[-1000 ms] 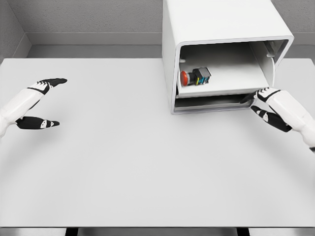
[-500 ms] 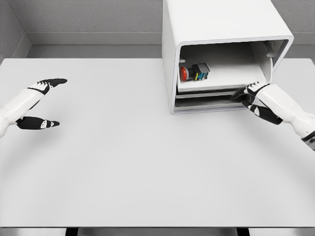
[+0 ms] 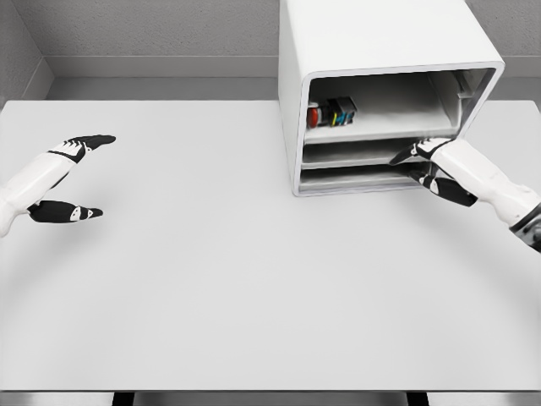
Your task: Slide open multi-storey tabletop storage cabinets and put open load switch and slide close multi-storey tabletop storage cabinets
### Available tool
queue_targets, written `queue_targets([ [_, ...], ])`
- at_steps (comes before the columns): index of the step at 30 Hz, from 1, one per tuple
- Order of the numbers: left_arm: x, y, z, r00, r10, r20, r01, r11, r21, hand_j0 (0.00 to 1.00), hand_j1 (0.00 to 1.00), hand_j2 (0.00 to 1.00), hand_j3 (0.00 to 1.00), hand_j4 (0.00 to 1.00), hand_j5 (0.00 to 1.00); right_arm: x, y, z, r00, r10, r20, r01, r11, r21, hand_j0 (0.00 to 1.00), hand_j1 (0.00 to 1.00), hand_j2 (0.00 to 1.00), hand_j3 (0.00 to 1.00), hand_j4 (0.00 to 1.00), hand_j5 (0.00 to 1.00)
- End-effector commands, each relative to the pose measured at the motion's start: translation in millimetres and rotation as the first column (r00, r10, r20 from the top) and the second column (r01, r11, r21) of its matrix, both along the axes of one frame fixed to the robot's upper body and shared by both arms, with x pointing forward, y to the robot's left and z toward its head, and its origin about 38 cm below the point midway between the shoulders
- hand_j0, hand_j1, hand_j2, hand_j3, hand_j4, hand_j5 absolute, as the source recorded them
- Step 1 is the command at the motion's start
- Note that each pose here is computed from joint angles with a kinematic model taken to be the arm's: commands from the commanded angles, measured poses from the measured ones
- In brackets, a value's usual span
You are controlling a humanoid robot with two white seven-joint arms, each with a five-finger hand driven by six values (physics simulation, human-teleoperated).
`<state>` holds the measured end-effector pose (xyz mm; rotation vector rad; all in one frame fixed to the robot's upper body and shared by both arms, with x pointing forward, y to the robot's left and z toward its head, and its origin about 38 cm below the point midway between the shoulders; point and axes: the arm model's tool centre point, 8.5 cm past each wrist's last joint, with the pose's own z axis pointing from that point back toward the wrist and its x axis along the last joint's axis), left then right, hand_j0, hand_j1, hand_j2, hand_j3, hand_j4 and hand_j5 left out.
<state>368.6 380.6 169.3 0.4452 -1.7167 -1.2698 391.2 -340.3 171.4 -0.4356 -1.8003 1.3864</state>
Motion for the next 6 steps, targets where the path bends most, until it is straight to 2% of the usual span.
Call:
queue_targets([
  [1, 0.0, 0.2, 0.5, 1.0, 0.001, 0.0, -0.001, 1.0, -0.007, 1.0, 1.0, 1.0, 1.0, 1.0, 1.0, -0.1, -0.4, 1.3, 1.0, 0.0, 0.001, 0.0, 1.0, 0.008, 0.58, 0.58, 0.58, 0.58, 0.58, 0.58],
  [4, -1.0, -0.1, -1.5, 1.0, 0.0, -0.005, 0.0, 1.0, -0.007, 1.0, 1.0, 1.0, 1.0, 1.0, 1.0, -3.4, -5.7, 2.5, 1.0, -0.007, 0.002, 0.007, 1.0, 0.005, 0.58, 0.58, 0.58, 0.58, 0.58, 0.58],
  [6, -1.2, 0.4, -2.8, 1.0, 0.004, -0.009, -0.004, 1.0, 0.008, 1.0, 1.0, 1.0, 1.0, 1.0, 1.0, -8.9, -29.3, 7.0, 0.998, -0.055, 0.005, 0.055, 0.998, -0.017, 0.59, 0.59, 0.59, 0.59, 0.59, 0.59],
])
